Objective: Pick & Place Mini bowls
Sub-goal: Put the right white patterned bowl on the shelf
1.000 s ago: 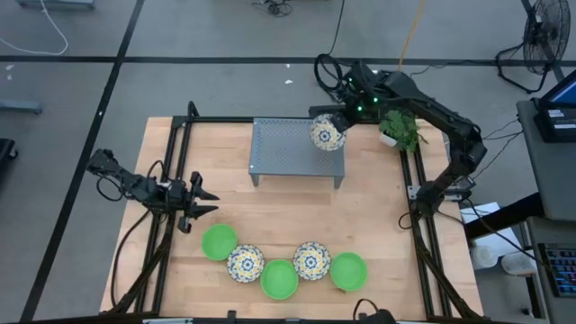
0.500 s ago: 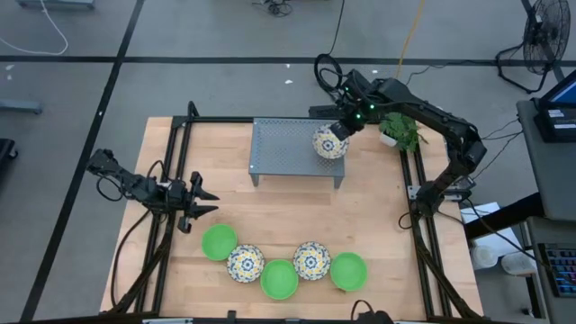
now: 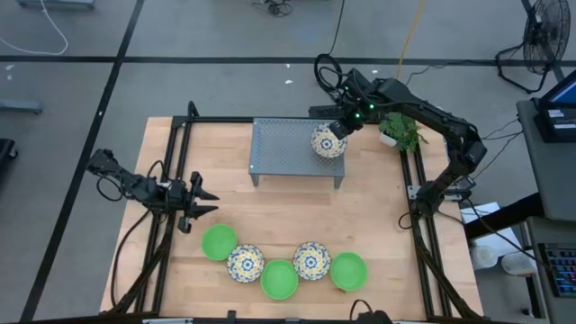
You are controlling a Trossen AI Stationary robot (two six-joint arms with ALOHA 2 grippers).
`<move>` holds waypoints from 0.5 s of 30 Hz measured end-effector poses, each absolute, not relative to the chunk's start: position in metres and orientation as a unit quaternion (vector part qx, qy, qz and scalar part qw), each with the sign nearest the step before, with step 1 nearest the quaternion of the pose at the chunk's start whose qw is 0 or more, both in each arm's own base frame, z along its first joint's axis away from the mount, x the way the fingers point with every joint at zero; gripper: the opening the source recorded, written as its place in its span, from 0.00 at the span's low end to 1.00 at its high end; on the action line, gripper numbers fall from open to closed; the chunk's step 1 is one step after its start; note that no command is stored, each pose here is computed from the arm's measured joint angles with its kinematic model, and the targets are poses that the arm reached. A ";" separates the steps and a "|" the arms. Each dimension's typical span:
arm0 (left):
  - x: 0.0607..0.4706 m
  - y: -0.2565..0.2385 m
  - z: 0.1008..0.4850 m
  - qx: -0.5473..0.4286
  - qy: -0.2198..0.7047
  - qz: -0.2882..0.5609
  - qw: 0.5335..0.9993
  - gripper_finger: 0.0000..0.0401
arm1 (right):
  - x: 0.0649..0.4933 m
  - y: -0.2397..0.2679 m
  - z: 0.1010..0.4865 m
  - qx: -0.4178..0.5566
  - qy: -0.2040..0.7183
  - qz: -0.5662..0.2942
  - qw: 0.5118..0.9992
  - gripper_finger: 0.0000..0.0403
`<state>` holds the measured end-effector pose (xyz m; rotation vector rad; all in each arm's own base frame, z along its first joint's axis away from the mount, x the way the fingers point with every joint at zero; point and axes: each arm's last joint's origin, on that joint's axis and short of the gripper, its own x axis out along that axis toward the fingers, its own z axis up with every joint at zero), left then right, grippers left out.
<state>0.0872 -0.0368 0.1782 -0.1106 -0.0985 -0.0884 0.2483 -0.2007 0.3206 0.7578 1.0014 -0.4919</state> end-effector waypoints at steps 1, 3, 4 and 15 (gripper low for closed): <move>0.087 -0.037 0.178 -0.055 -0.049 -0.044 0.996 0.33 | 0.248 -0.201 0.321 0.351 0.464 -0.228 0.781 0.02; 0.087 -0.037 0.178 -0.055 -0.049 -0.044 0.996 0.33 | 0.248 -0.200 0.320 0.352 0.466 -0.228 0.779 0.02; 0.087 -0.037 0.178 -0.055 -0.049 -0.044 0.996 0.33 | 0.248 -0.200 0.320 0.352 0.467 -0.228 0.778 0.02; 0.087 -0.037 0.178 -0.055 -0.049 -0.044 0.996 0.33 | 0.250 -0.200 0.302 0.346 0.471 -0.231 0.778 0.04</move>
